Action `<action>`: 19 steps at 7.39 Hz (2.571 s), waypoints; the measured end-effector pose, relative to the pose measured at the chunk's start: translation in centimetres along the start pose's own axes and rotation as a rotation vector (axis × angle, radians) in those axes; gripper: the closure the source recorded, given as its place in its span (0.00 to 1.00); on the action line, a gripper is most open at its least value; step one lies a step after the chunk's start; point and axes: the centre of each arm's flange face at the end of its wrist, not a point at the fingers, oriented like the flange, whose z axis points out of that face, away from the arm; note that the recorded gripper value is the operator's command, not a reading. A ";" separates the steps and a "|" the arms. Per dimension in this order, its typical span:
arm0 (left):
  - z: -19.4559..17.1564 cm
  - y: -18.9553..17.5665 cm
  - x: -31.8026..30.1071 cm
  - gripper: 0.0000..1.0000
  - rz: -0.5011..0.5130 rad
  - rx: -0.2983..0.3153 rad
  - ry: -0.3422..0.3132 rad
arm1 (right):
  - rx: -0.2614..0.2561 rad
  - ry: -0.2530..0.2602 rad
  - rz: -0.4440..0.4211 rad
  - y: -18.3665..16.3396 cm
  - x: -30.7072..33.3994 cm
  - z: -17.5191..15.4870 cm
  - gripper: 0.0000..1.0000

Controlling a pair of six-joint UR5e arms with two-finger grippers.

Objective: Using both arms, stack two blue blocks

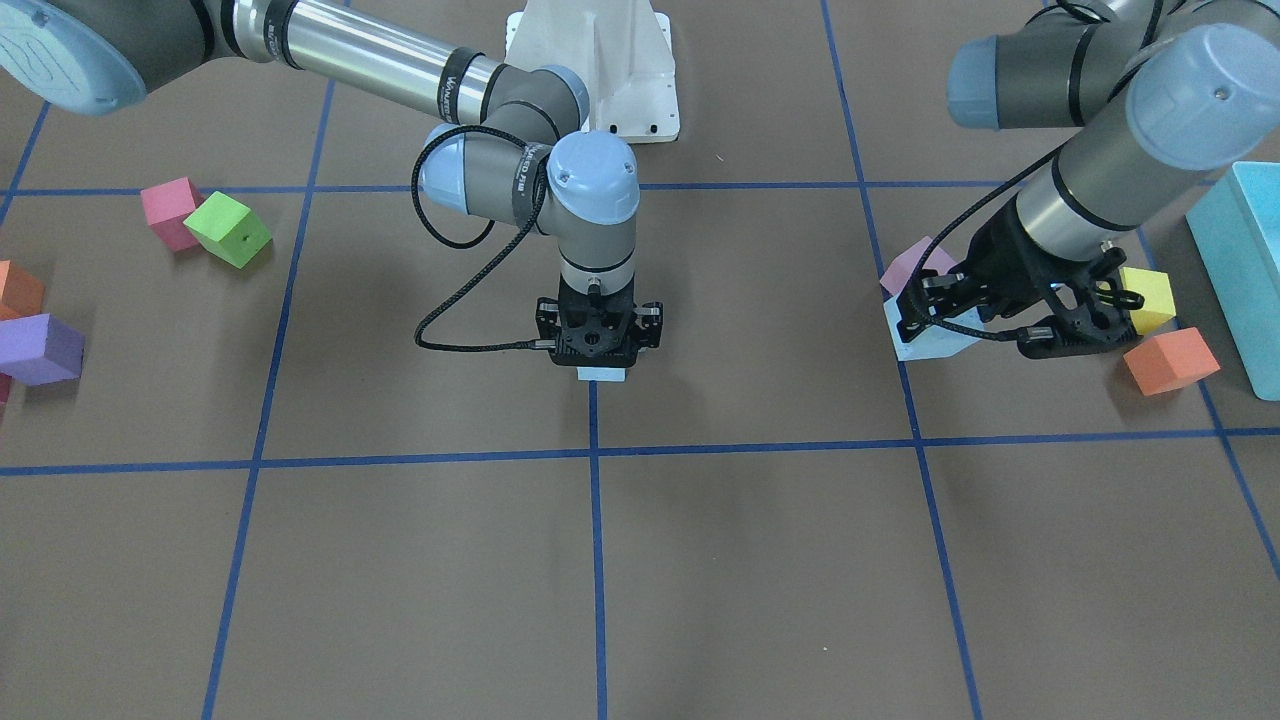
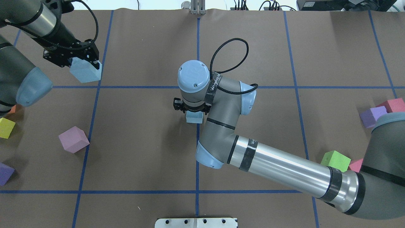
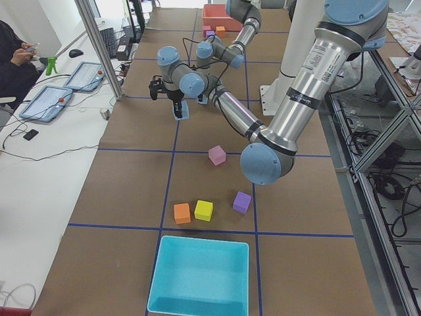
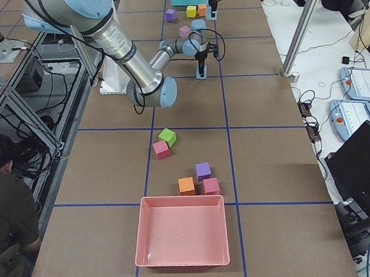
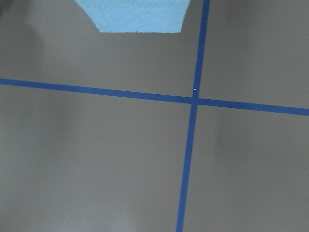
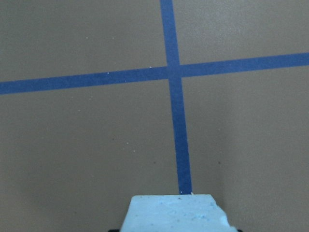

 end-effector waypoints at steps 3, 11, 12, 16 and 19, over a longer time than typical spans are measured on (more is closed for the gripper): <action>3.0 1.8 7.5 0.62 -0.046 0.007 -0.016 | -0.049 -0.064 -0.039 -10.4 6.6 -6.0 0.00; 10.6 8.4 26.0 0.62 -0.095 0.052 -0.054 | -0.059 0.028 -0.250 -29.9 57.4 -19.4 0.00; 11.2 8.6 26.8 0.62 -0.091 0.054 -0.062 | -0.057 0.035 -0.259 -29.8 60.9 -20.6 0.00; 14.2 8.4 27.9 0.62 -0.065 0.078 -0.083 | -0.041 0.028 -0.264 -28.3 66.7 -23.3 0.00; 15.9 8.3 28.2 0.62 -0.046 0.090 -0.083 | -0.043 0.028 -0.262 -27.4 66.1 -24.4 0.00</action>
